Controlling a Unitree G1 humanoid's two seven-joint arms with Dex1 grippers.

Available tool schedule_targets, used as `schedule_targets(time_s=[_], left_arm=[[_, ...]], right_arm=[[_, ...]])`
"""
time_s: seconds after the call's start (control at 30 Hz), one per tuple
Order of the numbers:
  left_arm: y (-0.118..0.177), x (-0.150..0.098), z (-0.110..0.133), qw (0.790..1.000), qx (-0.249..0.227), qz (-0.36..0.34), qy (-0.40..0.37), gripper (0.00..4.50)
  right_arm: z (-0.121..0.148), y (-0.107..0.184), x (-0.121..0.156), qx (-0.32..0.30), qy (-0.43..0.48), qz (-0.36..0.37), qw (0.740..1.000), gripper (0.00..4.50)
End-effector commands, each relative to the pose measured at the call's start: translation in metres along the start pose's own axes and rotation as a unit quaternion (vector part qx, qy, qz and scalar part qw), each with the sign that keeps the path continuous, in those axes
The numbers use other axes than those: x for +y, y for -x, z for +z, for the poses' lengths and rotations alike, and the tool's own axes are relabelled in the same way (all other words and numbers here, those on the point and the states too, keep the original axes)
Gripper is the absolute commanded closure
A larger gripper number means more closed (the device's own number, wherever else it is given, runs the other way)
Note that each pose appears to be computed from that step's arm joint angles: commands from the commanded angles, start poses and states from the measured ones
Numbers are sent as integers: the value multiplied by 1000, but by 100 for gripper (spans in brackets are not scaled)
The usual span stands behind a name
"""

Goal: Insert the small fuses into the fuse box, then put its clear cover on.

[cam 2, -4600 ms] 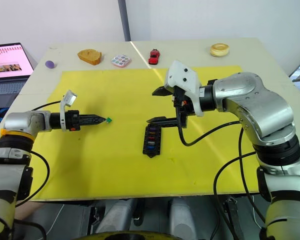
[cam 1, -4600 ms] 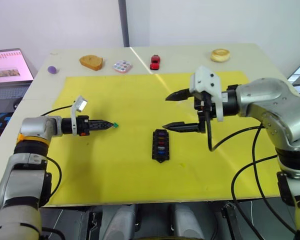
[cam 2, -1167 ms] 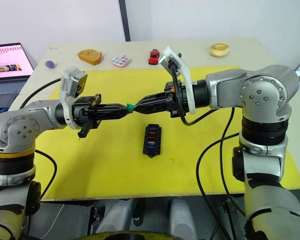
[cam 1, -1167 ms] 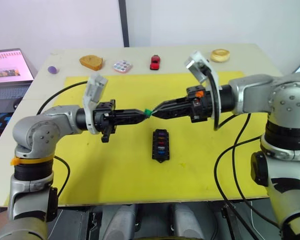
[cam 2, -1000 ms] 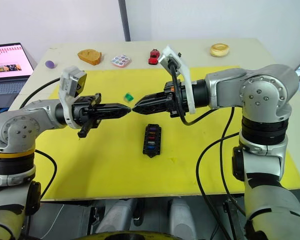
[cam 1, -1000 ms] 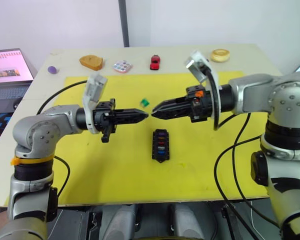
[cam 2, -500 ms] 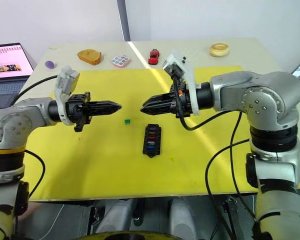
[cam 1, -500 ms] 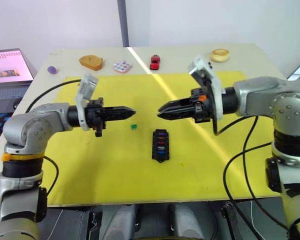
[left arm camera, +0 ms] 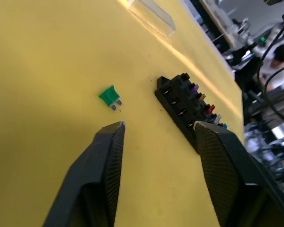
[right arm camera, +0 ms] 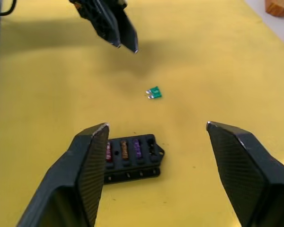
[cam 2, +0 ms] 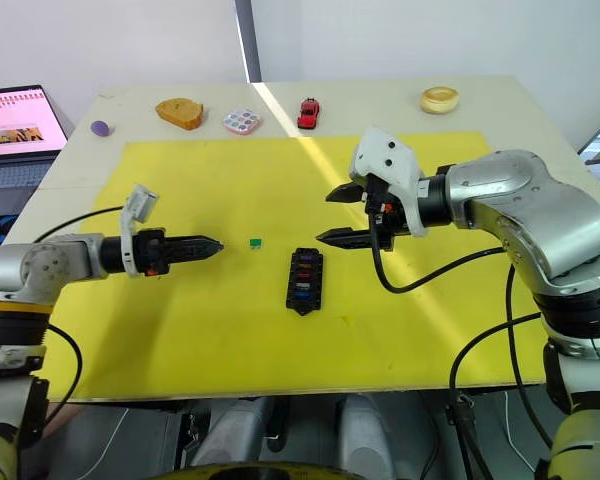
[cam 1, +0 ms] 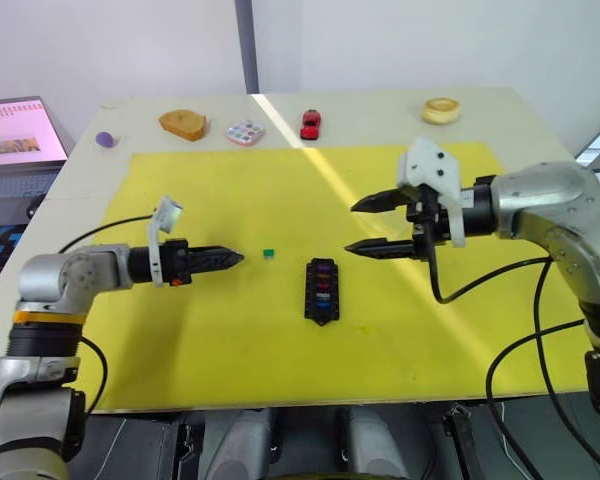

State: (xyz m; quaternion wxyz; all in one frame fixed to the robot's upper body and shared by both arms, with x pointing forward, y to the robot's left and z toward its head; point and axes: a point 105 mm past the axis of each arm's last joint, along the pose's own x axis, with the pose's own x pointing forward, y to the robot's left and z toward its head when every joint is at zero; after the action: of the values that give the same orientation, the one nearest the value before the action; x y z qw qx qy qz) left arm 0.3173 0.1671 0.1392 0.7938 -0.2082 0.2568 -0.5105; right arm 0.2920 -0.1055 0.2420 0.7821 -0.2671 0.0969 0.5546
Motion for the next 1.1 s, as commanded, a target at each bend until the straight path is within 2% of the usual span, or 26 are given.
schedule_targets(time_s=[0.03, 0.33, 0.67, 1.1], left_arm=[[-3, 0, 12, 999, -25, -5, 31, 230], [-24, 15, 7, 989, -31, -8, 145, 230], [-48, 26, -5, 988, -12, 15, 155, 230], [-60, 33, -13, 986, -4, 18, 165, 230]], right_arm=[[11, 1, 0, -8, 36, -8, 999, 133], [12, -2, -1, -8, 42, -9, 999, 133], [16, -3, -3, -13, 33, -23, 999, 133], [17, -3, -2, -11, 29, -23, 999, 133]])
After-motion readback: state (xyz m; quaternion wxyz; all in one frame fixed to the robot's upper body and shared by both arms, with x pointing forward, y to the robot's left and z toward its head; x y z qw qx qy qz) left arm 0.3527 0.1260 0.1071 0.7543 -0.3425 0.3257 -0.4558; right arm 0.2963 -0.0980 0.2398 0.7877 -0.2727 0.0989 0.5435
